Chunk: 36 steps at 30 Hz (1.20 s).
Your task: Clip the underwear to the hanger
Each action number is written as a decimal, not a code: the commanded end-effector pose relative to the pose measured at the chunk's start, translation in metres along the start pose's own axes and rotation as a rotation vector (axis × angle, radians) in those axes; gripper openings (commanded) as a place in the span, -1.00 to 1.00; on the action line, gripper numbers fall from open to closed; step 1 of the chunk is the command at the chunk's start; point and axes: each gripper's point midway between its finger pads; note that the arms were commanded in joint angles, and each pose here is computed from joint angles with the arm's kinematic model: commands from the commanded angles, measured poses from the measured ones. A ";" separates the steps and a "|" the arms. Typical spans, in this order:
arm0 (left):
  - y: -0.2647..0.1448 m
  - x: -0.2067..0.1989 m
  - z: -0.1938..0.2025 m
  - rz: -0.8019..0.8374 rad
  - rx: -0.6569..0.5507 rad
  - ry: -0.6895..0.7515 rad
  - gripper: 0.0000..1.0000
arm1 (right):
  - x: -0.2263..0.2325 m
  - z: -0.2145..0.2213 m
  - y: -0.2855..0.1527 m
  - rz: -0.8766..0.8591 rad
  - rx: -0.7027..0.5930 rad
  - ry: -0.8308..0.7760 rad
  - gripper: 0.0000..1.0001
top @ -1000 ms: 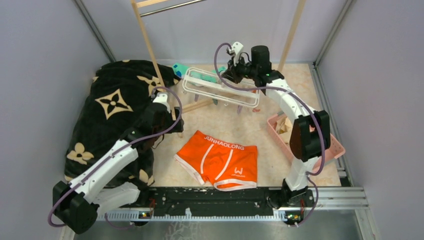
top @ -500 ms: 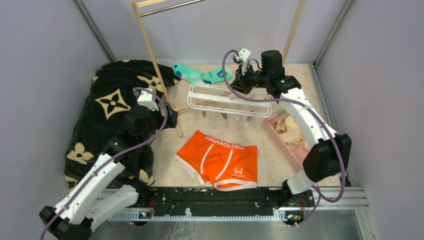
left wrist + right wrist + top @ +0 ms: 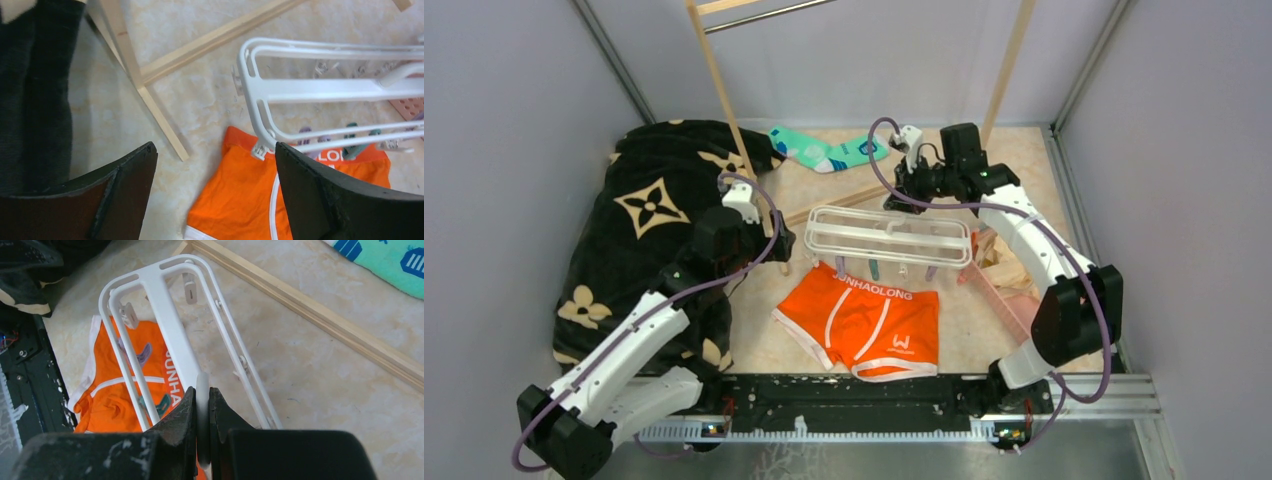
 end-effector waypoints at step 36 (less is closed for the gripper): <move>0.065 -0.048 0.052 0.442 0.181 -0.330 0.57 | 0.019 -0.021 0.001 -0.175 -0.117 -0.226 -1.00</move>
Point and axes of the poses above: each gripper's point midway between its finger pads, its own y axis out along the fingers, its own x axis along the line the jaws close on, z = x × y, and after that the axes turned 4 degrees about y, right-handed
